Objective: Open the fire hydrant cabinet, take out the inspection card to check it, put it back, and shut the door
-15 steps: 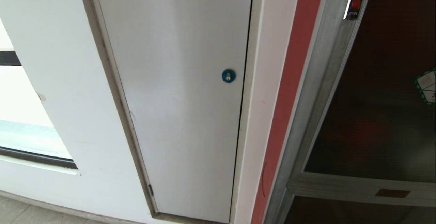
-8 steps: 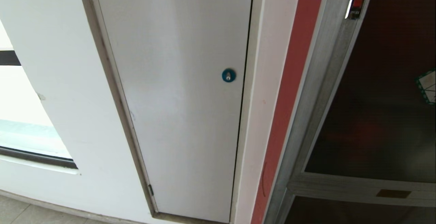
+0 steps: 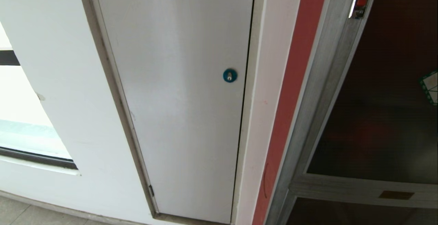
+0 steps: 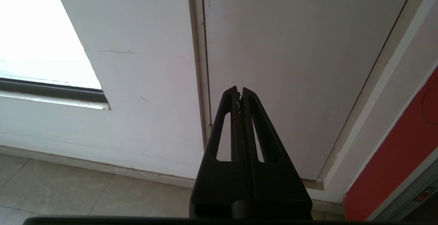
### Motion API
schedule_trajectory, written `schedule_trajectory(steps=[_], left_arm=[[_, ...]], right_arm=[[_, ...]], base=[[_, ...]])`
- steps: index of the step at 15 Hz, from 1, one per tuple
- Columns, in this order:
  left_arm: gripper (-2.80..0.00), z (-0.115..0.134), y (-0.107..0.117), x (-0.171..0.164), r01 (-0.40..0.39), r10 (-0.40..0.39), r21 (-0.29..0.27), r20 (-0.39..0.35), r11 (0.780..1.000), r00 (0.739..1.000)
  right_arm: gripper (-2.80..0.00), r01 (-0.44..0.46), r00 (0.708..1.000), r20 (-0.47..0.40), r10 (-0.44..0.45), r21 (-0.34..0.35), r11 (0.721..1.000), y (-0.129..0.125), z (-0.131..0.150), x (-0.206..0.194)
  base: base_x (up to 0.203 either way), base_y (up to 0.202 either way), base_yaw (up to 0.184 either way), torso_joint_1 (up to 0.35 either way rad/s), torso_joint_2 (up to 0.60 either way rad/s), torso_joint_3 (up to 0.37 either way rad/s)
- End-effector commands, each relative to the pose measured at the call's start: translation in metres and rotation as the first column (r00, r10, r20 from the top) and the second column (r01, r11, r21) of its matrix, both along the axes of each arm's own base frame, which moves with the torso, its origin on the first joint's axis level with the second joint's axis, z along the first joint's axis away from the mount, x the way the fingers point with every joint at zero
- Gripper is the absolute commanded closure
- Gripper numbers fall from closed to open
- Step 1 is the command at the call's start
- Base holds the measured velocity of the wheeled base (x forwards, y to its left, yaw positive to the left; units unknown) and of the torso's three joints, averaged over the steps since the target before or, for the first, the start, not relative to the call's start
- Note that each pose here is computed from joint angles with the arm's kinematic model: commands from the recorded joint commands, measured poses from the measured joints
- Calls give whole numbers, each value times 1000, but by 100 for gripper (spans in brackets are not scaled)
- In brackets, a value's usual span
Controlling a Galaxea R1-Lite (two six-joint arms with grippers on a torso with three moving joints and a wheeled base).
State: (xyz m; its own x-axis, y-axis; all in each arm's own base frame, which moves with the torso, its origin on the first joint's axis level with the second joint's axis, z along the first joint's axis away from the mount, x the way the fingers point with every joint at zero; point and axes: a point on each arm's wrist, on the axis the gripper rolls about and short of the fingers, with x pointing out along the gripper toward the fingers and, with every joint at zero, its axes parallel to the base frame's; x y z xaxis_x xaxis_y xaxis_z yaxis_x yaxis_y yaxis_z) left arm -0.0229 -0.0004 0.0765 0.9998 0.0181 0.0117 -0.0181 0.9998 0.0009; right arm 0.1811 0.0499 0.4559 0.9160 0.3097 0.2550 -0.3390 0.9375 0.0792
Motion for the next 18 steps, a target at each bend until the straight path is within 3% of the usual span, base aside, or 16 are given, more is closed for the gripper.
schedule_trajectory(steps=[1, 4, 18], left_arm=[[0, -1, 0, 0, 0, 0, 1, -4, 1000, 1000], [0, -1, 0, 0, 0, 0, 1, -5, 1000, 1000], [0, -1, 0, 0, 0, 0, 0, -6, 1000, 1000]], right_arm=[[0, -12, 1000, -15, 12, 36, 999, -3, -3, -14], [0, -15, 996, -91, 20, 52, 999, -2, -13, -8], [0, 42, 986, -164, -37, 32, 999, -4, -27, 37]], base=[[0, 0, 0, 0, 0, 0], [0, 0, 0, 0, 0, 0], [0, 0, 0, 0, 0, 0]])
